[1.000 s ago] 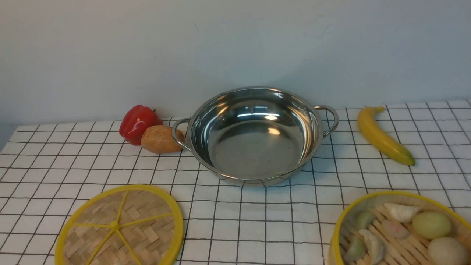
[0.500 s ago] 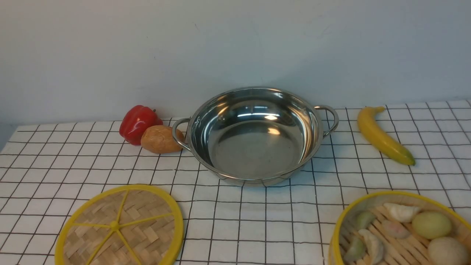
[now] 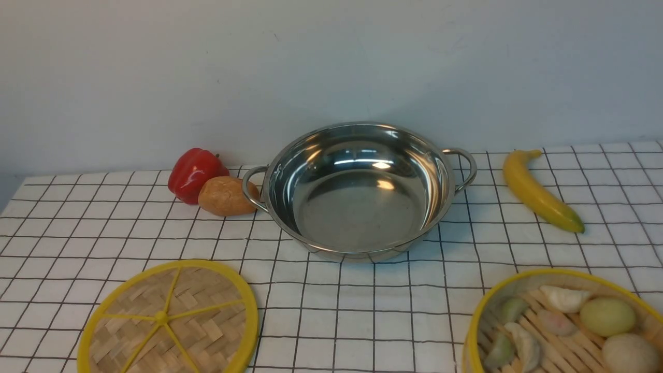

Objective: Place the steamer in the pot on the white tablecloth, and put the lid on the steamer.
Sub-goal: 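Reach for and grasp the rim of the bamboo steamer holding the buns with the right gripper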

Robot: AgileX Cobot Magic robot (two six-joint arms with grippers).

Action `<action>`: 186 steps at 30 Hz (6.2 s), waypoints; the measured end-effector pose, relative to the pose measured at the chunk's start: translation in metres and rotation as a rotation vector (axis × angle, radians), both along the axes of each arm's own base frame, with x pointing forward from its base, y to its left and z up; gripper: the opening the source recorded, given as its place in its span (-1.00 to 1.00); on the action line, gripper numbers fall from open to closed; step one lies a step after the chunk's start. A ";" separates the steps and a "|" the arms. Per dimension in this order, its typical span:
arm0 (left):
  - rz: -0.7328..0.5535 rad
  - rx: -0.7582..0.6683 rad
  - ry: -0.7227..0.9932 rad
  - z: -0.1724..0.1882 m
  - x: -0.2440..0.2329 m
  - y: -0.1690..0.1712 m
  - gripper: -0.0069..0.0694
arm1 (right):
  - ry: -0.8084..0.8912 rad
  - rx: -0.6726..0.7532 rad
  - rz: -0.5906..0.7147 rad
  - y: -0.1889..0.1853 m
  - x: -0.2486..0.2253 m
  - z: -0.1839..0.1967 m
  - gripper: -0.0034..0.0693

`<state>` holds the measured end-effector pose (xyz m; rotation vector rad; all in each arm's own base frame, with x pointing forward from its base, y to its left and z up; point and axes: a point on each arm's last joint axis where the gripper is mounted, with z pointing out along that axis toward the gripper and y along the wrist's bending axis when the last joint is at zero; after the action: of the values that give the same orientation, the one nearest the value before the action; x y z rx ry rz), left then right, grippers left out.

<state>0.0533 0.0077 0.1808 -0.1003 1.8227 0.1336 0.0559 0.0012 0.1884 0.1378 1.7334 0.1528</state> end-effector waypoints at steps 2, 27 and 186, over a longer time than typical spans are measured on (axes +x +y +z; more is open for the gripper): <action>0.000 0.000 0.000 0.000 0.000 0.000 -0.18 | 0.000 0.000 0.000 0.000 0.000 0.000 -0.24; -0.164 -0.333 0.200 0.116 0.015 -0.021 -0.18 | 0.000 0.000 0.000 0.000 0.000 0.000 -0.24; -0.043 0.087 0.466 0.219 0.138 0.025 -0.24 | 1.161 -0.575 0.798 0.156 0.125 -0.011 0.19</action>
<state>0.1909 0.0331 0.3998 0.0350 2.2782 0.2195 0.1805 0.1576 0.1775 -1.1025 2.8163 0.1552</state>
